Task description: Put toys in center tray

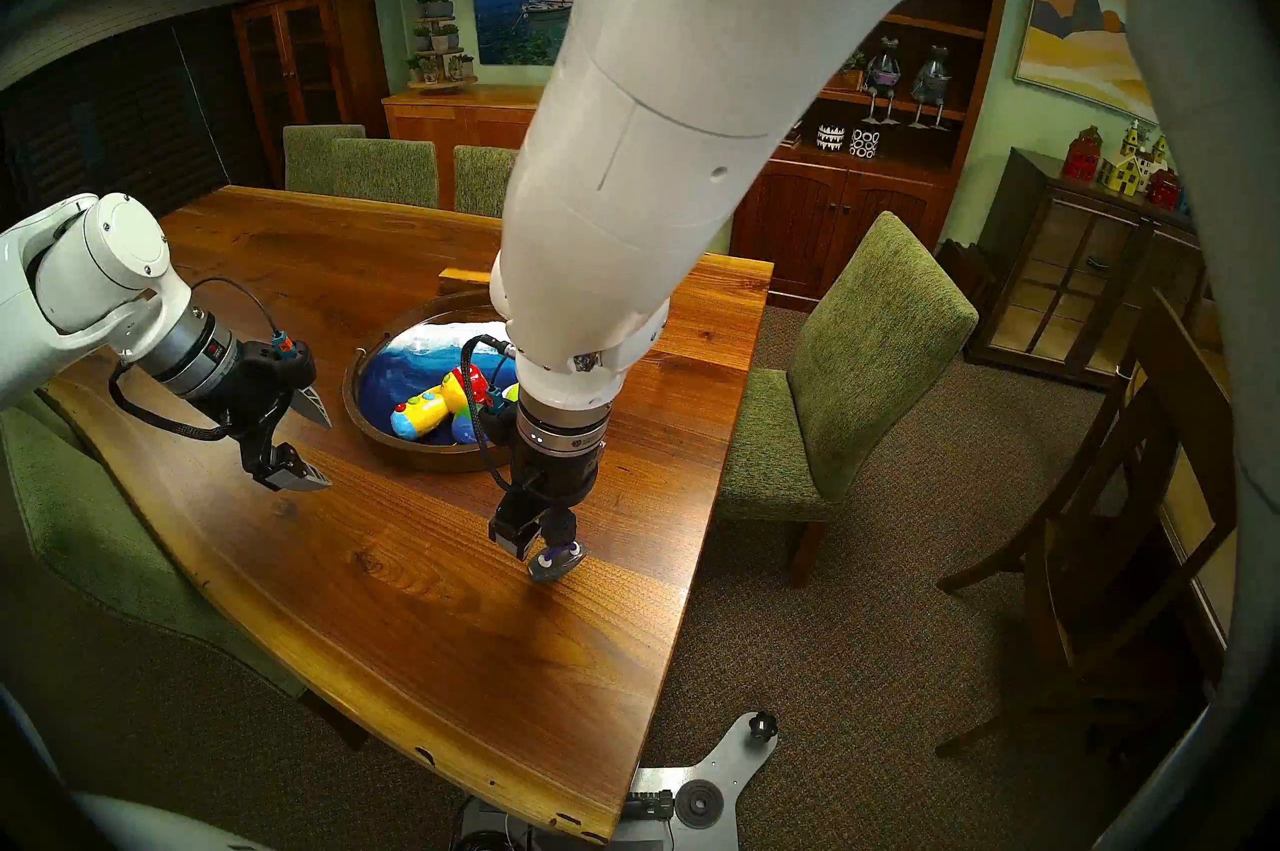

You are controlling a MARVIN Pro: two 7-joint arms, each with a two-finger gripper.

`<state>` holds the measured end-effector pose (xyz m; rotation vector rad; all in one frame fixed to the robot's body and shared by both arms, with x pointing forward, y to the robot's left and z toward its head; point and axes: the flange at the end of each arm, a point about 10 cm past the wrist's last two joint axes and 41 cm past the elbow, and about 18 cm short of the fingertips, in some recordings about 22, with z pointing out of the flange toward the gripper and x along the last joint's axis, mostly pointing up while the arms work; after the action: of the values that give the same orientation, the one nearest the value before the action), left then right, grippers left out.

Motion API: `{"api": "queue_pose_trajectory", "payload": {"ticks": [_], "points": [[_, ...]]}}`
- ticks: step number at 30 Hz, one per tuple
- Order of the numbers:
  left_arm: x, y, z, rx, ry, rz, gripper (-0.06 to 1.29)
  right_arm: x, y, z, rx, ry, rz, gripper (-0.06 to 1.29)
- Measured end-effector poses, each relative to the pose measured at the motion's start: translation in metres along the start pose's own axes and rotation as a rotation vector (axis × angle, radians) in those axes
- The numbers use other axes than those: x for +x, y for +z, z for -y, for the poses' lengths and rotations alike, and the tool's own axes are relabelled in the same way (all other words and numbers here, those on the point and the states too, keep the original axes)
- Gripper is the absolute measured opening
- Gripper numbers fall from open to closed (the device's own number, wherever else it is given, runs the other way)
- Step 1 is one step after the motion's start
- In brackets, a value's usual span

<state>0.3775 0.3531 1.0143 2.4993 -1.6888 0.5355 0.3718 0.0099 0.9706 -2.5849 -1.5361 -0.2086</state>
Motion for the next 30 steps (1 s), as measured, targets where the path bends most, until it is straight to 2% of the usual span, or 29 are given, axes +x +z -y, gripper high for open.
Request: {"api": "queue_pose_trajectory", "payload": {"ticks": [18,20,22,24,27,30], "points": [[0.000,0.000,0.000,0.000,0.000,0.000,1.23,0.002,0.020,-0.003,-0.028,0.023,0.043,1.23],[0.000,0.000,0.000,0.000,0.000,0.000,1.23,0.002,0.021,-0.003,-0.031,0.027,0.043,1.19],[0.000,0.000,0.000,0.000,0.000,0.000,1.23,0.003,0.021,-0.003,-0.033,0.033,0.041,1.06],[0.000,0.000,0.000,0.000,0.000,0.000,1.23,0.002,0.020,-0.003,-0.036,0.037,0.041,0.86],[0.000,0.000,0.000,0.000,0.000,0.000,1.23,0.001,0.019,-0.002,-0.038,0.040,0.043,0.49],[0.000,0.000,0.000,0.000,0.000,0.000,1.23,0.000,0.016,0.000,-0.040,0.039,0.047,0.32]]}}
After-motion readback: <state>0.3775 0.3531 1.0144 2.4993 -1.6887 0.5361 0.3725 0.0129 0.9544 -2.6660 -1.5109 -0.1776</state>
